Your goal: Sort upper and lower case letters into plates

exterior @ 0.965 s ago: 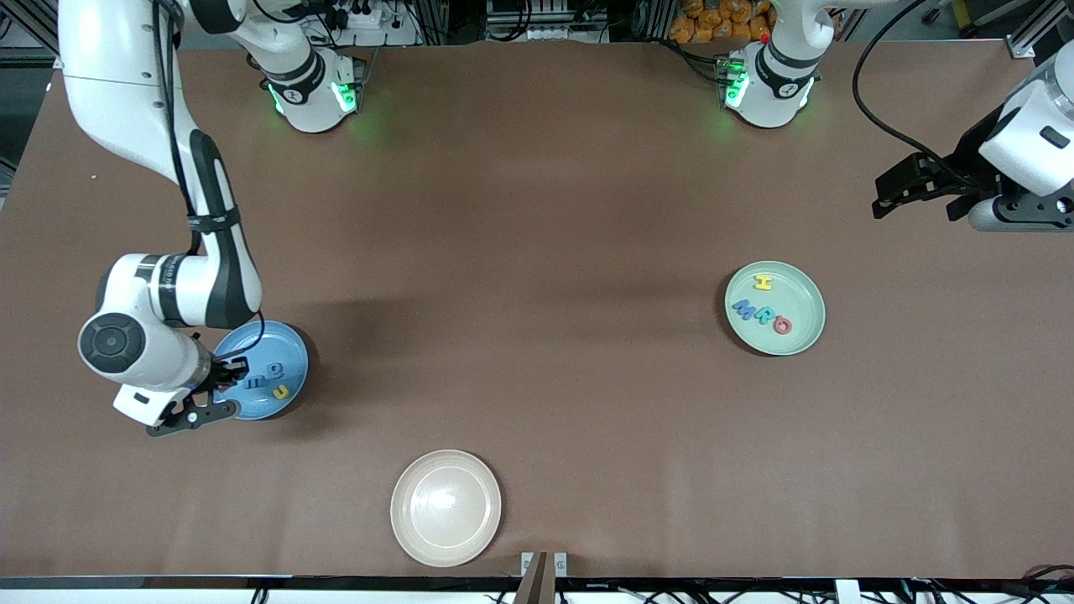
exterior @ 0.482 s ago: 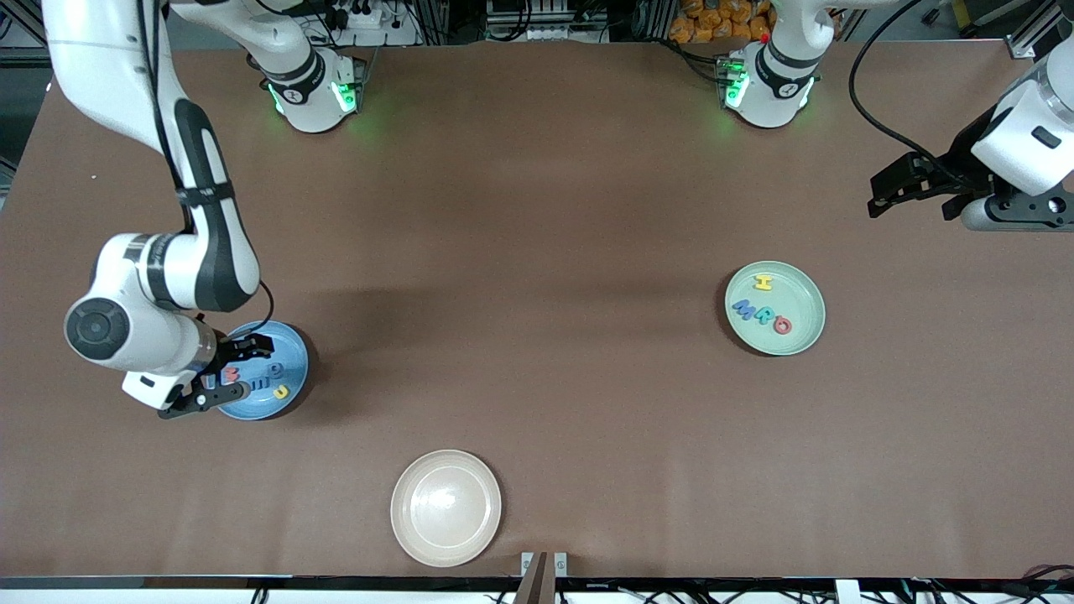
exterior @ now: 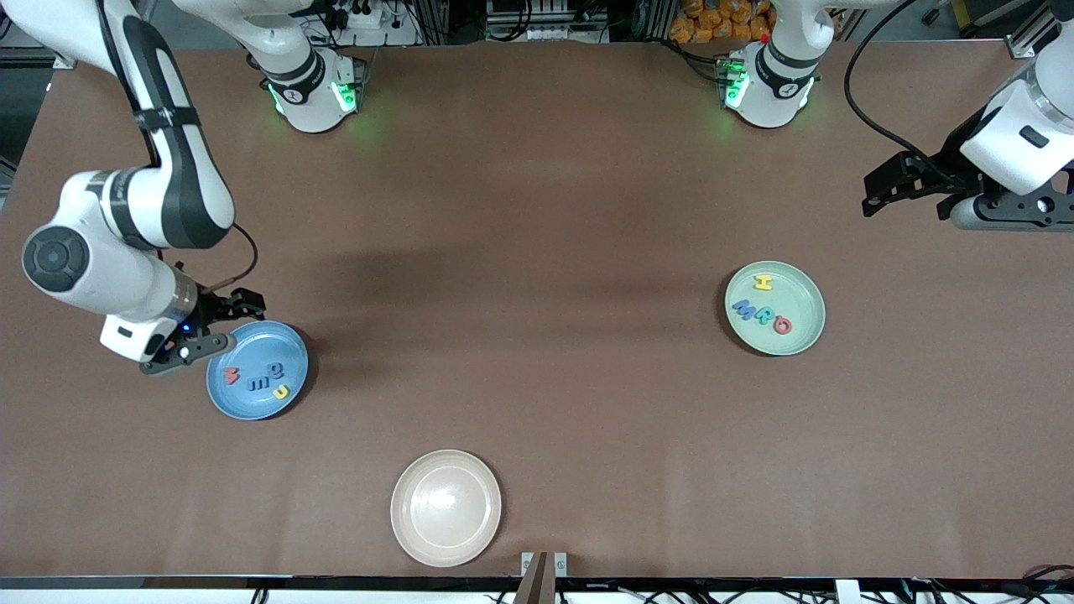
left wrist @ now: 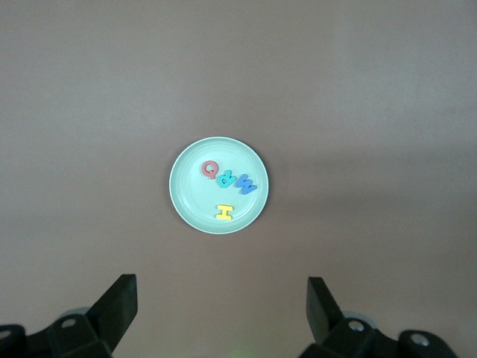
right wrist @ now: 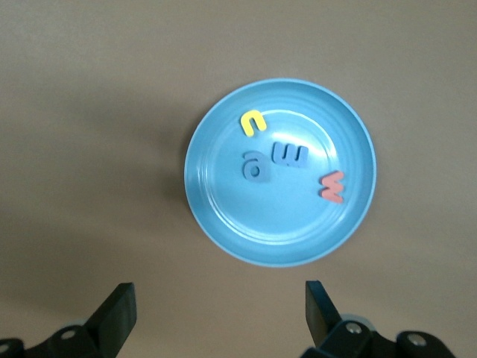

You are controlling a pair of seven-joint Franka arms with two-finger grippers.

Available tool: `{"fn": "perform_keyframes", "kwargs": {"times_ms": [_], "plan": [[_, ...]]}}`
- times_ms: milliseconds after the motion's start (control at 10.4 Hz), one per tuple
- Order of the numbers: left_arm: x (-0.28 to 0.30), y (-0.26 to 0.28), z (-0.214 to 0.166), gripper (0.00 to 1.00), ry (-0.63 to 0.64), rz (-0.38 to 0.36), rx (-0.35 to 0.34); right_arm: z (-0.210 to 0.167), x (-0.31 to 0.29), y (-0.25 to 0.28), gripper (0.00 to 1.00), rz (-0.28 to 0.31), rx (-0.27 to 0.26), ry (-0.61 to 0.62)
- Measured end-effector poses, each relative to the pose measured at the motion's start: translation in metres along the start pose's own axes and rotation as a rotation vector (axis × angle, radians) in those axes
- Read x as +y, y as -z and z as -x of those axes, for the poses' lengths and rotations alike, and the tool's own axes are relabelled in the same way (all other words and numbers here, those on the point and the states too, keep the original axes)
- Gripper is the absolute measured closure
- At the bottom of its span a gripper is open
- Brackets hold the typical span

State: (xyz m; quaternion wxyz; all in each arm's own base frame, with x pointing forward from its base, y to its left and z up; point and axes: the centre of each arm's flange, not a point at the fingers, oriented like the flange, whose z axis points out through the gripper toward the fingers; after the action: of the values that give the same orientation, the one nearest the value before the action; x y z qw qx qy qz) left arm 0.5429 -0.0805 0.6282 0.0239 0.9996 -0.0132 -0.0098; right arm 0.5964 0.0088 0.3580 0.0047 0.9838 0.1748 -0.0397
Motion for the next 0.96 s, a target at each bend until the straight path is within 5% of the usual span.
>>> {"fn": "perform_keyframes", "kwargs": {"times_ms": [579, 965], "plan": [[-0.002, 0.000, 0.000, 0.00, 0.003, -0.001, -0.001, 0.016, 0.003, 0.138, 0.00, 0.047, 0.160, -0.106], [-0.002, 0.000, 0.000, 0.00, 0.003, -0.001, -0.001, 0.036, 0.002, 0.247, 0.00, 0.028, 0.134, -0.183]]}}
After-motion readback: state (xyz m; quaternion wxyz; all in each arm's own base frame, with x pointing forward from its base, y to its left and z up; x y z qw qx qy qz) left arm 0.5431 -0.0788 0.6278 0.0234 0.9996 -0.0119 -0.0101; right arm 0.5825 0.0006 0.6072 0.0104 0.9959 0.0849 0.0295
